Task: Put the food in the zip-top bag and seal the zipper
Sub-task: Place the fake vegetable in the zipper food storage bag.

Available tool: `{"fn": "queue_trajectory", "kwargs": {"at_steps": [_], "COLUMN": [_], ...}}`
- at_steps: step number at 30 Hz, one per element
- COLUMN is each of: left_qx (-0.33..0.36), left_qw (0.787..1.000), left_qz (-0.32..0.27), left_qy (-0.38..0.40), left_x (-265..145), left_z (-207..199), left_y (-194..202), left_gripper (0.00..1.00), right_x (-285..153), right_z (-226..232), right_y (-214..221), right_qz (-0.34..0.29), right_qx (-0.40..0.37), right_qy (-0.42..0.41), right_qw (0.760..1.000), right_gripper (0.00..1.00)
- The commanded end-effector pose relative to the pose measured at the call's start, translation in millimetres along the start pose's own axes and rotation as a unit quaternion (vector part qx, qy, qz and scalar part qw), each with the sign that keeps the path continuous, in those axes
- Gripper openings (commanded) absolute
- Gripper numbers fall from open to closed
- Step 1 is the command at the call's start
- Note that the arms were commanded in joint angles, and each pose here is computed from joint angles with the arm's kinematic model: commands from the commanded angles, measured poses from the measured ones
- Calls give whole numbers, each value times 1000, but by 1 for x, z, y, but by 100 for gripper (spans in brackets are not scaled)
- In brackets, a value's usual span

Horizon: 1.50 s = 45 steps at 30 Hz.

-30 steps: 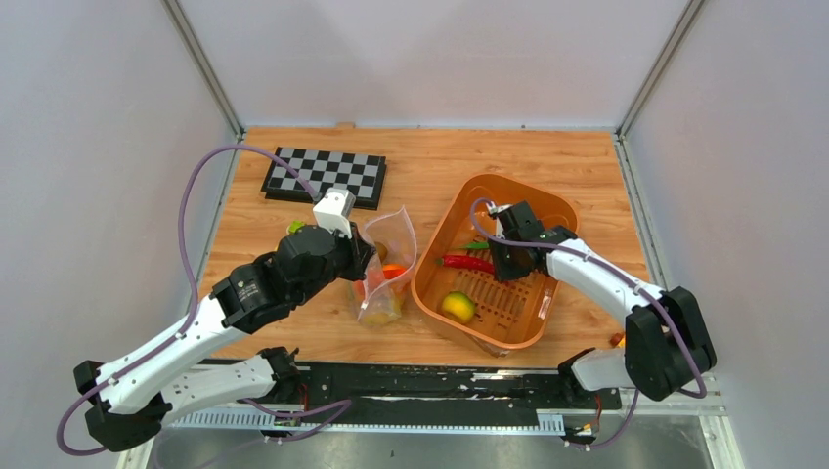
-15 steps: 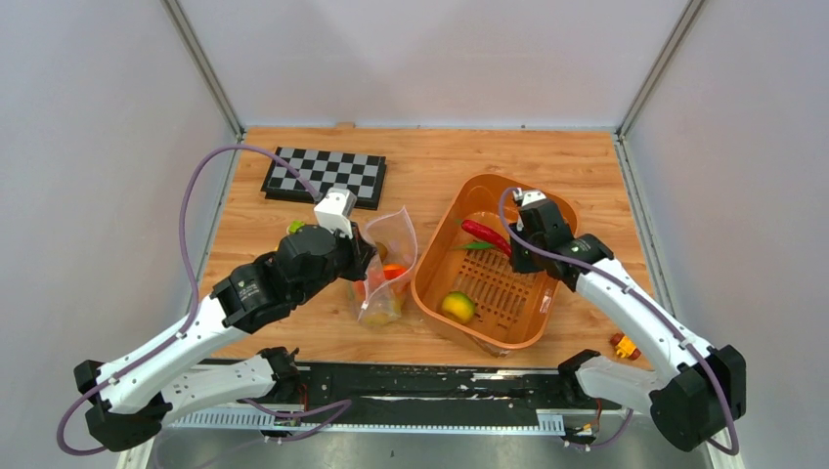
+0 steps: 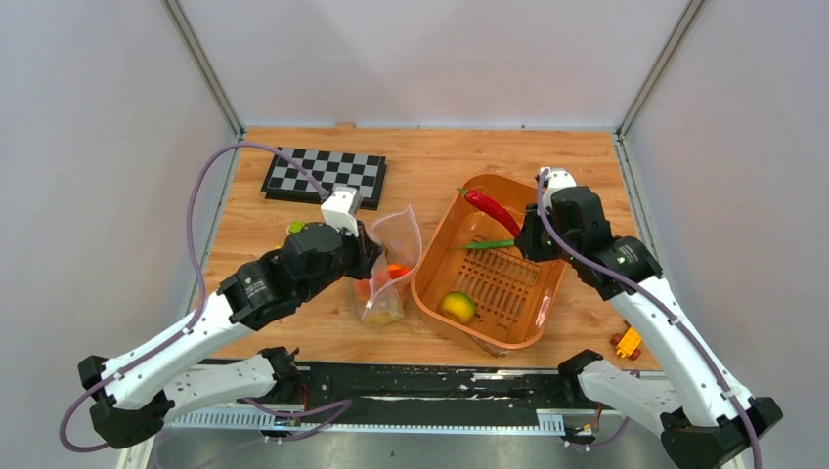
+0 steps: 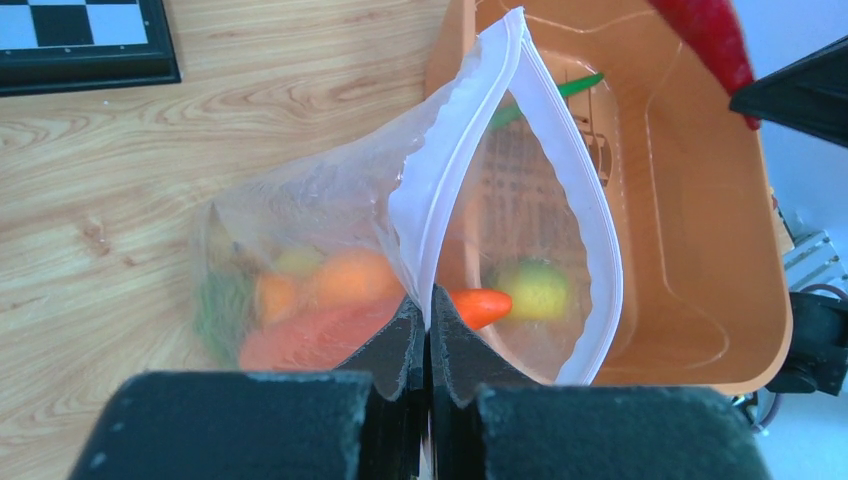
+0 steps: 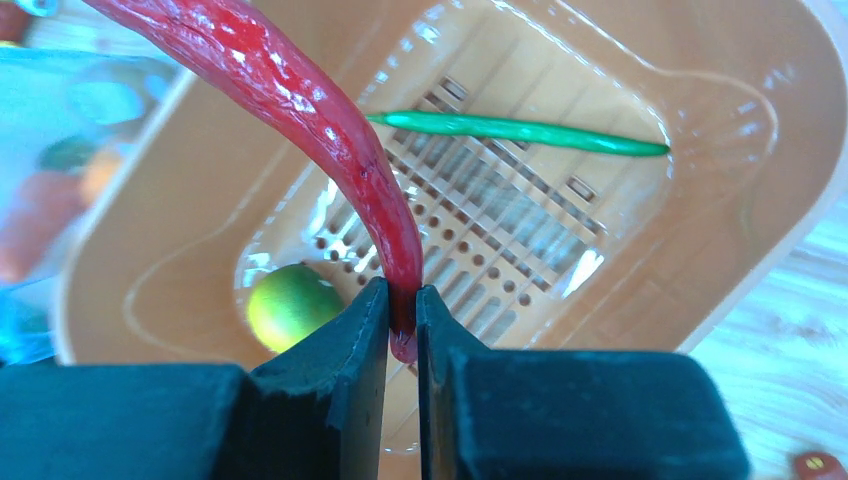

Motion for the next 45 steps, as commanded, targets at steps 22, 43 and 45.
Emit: {"fn": "queue_trajectory", "kwargs": {"at_steps": [22, 43, 45], "left_qx": [3, 18, 16], "left_qw": [1000, 999, 999], "left_qz": [10, 22, 18], "left_qy": [18, 18, 22], "left_x": [4, 8, 7], "left_z": [-19, -24, -24], "left_y": [-22, -25, -25], "left_gripper": [4, 4, 4], "right_x": [-65, -63, -58], "right_z": [69, 137, 149], "right_y": [-30, -49, -46], "right_qz": [13, -40, -44], "right_qx": [-219, -466, -466], "right_qy": [-10, 139, 125], "right_qw": [976, 873, 875], "right_gripper": [0, 0, 1]}}
Point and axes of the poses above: each gripper's point midway between its finger pads, its own x axis out along the fingers, its own z axis along the line the jaws close on, y = z × x, the point moved 2 cm from there along -x, back along the fingers, and after that the axes turned 3 degrees about x, right-handed, at the moved point
